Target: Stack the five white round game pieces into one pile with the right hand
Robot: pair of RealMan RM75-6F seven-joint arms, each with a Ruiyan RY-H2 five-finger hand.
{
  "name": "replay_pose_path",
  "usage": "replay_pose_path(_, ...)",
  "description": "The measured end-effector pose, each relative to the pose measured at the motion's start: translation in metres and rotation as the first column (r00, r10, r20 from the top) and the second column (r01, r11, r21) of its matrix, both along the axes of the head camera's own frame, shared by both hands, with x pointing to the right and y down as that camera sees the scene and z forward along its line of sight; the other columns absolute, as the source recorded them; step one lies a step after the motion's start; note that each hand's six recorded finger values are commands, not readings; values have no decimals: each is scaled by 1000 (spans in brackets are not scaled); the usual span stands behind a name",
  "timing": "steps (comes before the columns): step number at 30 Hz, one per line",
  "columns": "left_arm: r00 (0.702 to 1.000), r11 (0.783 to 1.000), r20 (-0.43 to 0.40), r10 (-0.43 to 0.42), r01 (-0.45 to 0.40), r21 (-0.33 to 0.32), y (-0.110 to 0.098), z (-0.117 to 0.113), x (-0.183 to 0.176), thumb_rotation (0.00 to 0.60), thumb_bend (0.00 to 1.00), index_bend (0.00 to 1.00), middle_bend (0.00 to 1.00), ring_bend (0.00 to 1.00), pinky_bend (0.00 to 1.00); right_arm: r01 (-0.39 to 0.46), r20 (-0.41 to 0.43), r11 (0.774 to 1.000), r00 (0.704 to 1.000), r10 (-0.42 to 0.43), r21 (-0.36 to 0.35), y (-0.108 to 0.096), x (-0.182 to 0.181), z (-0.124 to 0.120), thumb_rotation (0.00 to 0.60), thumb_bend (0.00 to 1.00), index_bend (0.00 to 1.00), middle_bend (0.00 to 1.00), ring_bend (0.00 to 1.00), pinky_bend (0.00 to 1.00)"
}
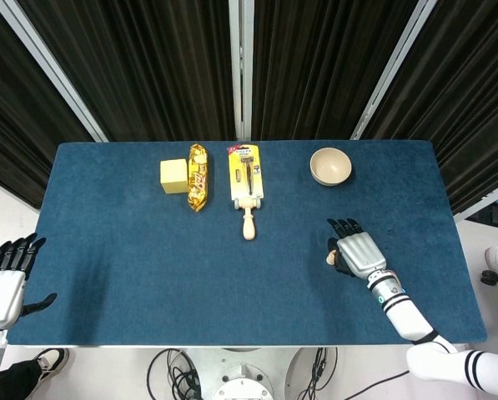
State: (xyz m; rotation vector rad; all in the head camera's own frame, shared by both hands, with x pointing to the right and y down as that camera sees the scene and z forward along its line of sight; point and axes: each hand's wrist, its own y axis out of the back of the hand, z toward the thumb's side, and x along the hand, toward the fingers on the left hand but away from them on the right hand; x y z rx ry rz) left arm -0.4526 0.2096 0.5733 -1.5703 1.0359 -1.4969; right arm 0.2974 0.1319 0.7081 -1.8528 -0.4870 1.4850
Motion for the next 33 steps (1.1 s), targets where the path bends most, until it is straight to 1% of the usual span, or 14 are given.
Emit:
replay_pose_path(8, 1000, 1000, 0, 2, -2, 1, 0, 0, 1, 600, 137, 77, 0, 0, 0, -2, -6, 1000, 1000, 2, 3, 3, 3, -1, 354, 856, 412, 0, 0, 0)
replay_pose_path(11, 1000, 1000, 1, 2, -2, 1, 0, 0, 1, 600, 137, 77, 0, 0, 0, -7, -1, 1000, 1000, 7, 12, 2, 2, -3, 354, 856, 378, 0, 0, 0)
replay_pose_path(13, 1000, 1000, 1, 2, -2, 2, 0, 0, 1, 600, 136, 77, 0, 0, 0, -13, 7, 1000, 1000, 13, 21, 0, 2, -4, 352, 856, 294, 0, 0, 0)
replay_pose_path(17, 1000, 1000, 3, 0, 0, 4, 0, -1, 0, 600, 136, 77, 0, 0, 0, -30, 16, 998, 999, 29, 55, -6, 6, -12, 335, 847, 64, 0, 0, 0)
replay_pose_path(18, 1000, 1000, 3, 0, 0, 5, 0, -1, 0, 600, 136, 77, 0, 0, 0, -33, 17, 997, 999, 32, 66, -8, 7, -14, 330, 841, 23, 0, 0, 0)
replay_pose_path(20, 1000, 1000, 4, -1, 1, 7, 0, -1, -1, 600, 137, 77, 0, 0, 0, -43, 22, 994, 999, 41, 97, -10, 12, -23, 326, 814, 0, 0, 0, 0)
replay_pose_path(22, 1000, 1000, 6, -2, 2, 9, 0, -2, -2, 600, 136, 77, 0, 0, 0, -50, 26, 989, 999, 47, 141, -10, 20, -34, 318, 684, 0, 0, 0, 0)
replay_pose_path(24, 1000, 1000, 10, -3, 3, 11, 0, -2, -3, 600, 137, 77, 0, 0, 0, -56, 27, 980, 998, 52, 191, -9, 29, -47, 312, 479, 0, 0, 0, 0)
replay_pose_path(26, 1000, 1000, 16, -5, 5, 14, 0, -3, -4, 600, 137, 77, 0, 0, 0, -66, 22, 963, 998, 63, 261, -6, 44, -63, 311, 329, 0, 0, 0, 0)
replay_pose_path(27, 1000, 1000, 18, -7, 6, 16, 0, -3, -5, 600, 137, 77, 0, 0, 0, -72, 17, 953, 997, 70, 293, -3, 51, -71, 310, 273, 0, 0, 0, 0)
replay_pose_path(28, 1000, 1000, 19, -8, 8, 19, 0, -4, -5, 600, 136, 77, 0, 0, 0, -82, 9, 939, 996, 84, 334, 1, 64, -82, 311, 246, 0, 0, 0, 0)
replay_pose_path(30, 1000, 1000, 23, -10, 9, 25, 0, -5, -6, 600, 136, 77, 0, 0, 0, -104, -7, 917, 993, 116, 385, 12, 85, -98, 310, 225, 0, 0, 0, 0)
replay_pose_path(31, 1000, 1000, 26, -9, 8, 30, -1, -5, -7, 600, 136, 77, 0, 0, 0, -123, -19, 905, 990, 143, 407, 22, 101, -108, 310, 221, 0, 0, 0, 0)
replay_pose_path(33, 1000, 999, 30, -5, 4, 38, -1, -5, -7, 600, 136, 77, 0, 0, 0, -154, -34, 894, 982, 185, 421, 36, 123, -118, 309, 210, 0, 0, 0, 0)
